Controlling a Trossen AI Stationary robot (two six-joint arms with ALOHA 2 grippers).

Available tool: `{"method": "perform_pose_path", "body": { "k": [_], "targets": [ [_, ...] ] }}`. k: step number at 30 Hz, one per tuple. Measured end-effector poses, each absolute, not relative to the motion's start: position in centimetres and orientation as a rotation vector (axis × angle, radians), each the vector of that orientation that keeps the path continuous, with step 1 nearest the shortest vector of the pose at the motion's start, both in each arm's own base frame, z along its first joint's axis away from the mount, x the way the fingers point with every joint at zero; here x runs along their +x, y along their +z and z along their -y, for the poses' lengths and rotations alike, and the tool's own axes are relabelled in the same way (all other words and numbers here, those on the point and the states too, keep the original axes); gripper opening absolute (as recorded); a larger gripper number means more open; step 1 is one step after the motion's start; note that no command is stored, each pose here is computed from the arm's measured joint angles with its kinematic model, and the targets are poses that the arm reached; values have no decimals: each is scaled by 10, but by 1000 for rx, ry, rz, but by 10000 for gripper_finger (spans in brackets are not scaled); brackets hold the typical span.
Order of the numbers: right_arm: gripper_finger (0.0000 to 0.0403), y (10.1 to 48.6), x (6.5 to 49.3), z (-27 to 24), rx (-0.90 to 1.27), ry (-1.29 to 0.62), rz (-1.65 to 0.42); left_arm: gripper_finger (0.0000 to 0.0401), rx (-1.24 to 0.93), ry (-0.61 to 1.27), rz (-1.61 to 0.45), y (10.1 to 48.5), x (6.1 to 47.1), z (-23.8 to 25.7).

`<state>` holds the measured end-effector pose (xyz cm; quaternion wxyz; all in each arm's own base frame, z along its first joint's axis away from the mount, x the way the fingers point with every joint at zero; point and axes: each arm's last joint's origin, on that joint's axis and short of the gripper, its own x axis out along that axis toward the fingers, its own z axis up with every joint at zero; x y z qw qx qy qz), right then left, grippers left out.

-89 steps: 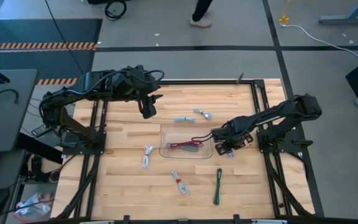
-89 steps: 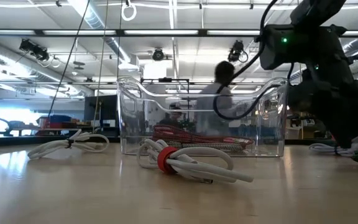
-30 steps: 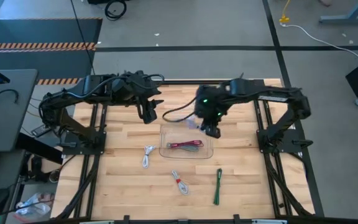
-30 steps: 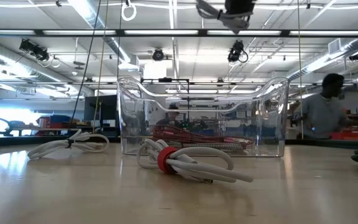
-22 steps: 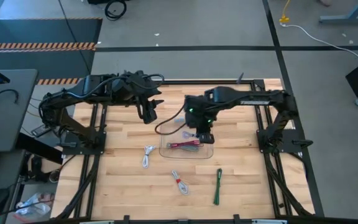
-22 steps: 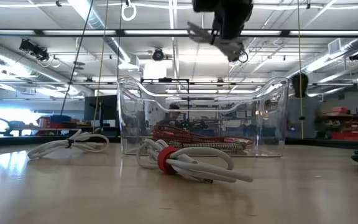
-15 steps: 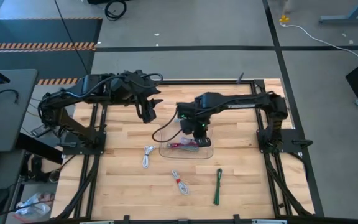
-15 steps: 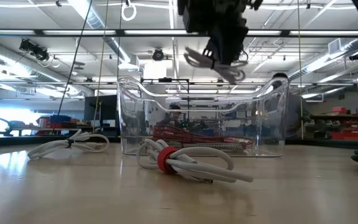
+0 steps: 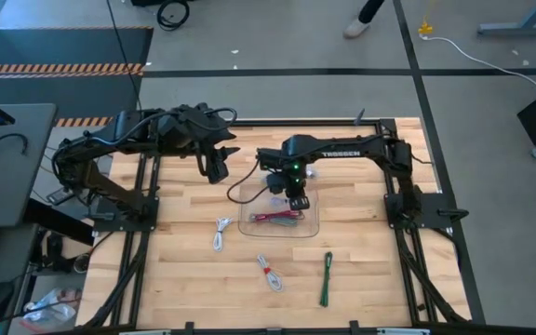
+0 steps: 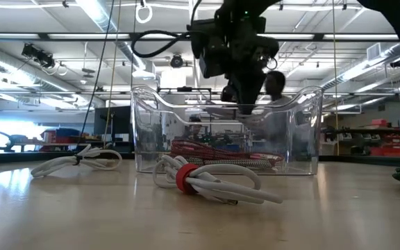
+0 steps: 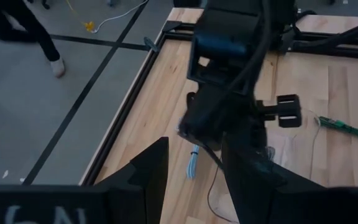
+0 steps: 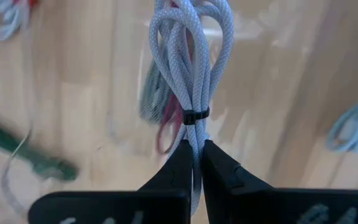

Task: Pick and place USB-C Cables
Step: Put the purple charger cable into the transparent bin

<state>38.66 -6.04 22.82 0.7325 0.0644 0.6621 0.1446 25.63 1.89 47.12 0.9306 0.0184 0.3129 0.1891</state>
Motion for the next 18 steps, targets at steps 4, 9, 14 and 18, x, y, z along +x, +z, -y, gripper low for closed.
{"method": "perform_pose_path", "body": {
  "k": [4,9,14,18],
  "targets": [
    [17,223,385,67,174,285,-1462,156,38,387,-642,471,257,-19],
    [17,208,381,67,206,261,-1487,156,38,387,-644,471,257,-19],
    [17,190,376,59,214,265,-1516,156,38,387,-644,471,257,-19],
    [17,178,373,58,240,241,-1525,156,38,387,-647,471,256,-19]
  ]
}}
